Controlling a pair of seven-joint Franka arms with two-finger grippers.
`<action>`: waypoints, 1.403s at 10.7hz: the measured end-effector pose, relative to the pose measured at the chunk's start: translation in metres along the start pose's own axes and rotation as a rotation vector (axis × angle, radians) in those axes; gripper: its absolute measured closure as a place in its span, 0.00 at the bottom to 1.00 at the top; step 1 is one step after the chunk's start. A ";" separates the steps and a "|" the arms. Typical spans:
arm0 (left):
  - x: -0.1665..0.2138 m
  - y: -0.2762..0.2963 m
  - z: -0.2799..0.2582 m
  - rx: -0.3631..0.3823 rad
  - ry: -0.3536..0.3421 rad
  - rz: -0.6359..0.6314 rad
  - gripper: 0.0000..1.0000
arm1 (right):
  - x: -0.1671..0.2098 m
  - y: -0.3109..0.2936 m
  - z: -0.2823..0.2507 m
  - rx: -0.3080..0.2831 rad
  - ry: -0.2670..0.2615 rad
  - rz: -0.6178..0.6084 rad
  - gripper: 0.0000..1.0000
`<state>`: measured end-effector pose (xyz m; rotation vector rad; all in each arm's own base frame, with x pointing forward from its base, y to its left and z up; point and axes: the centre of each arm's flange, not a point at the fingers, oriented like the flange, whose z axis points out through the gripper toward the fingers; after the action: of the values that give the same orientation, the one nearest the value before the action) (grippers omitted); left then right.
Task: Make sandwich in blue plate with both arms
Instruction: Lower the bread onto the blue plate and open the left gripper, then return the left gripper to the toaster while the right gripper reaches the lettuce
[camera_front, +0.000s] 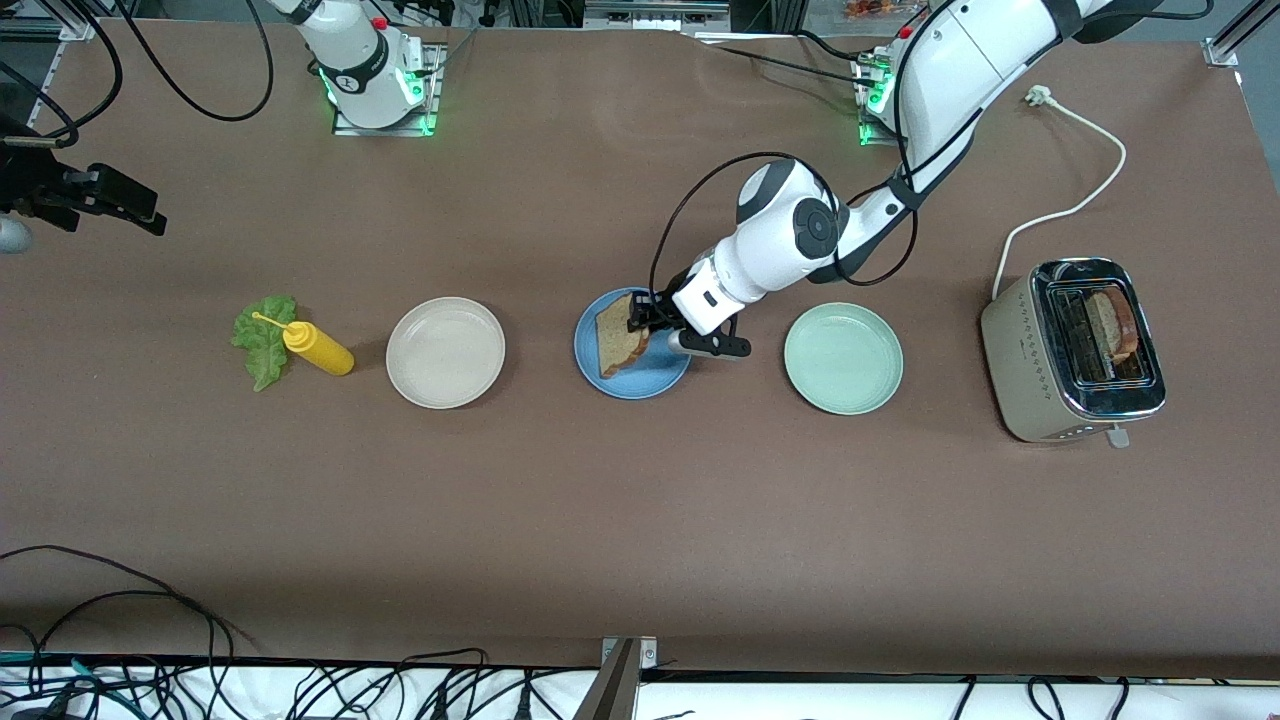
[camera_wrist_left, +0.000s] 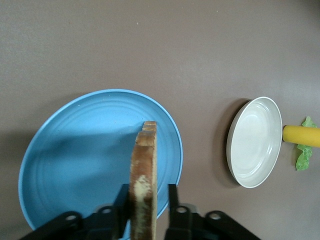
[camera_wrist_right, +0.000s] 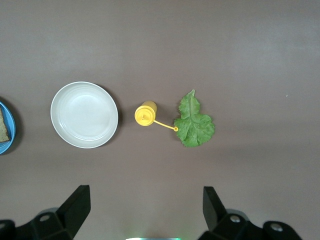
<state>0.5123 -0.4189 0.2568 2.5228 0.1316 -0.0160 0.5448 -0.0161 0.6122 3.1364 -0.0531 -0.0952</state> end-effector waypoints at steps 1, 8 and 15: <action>0.001 -0.001 -0.001 -0.001 0.002 -0.002 0.49 | 0.000 0.001 0.000 0.000 0.000 0.001 0.00; 0.014 0.010 -0.076 0.140 -0.060 0.039 0.00 | 0.000 -0.002 0.000 0.000 -0.004 -0.004 0.00; 0.020 -0.005 -0.192 0.601 0.048 0.122 0.00 | 0.000 -0.003 0.002 0.000 -0.008 -0.005 0.00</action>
<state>0.5279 -0.3030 0.4097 3.1283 -0.0140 0.0626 0.5447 -0.0136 0.6106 3.1360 -0.0459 -0.1083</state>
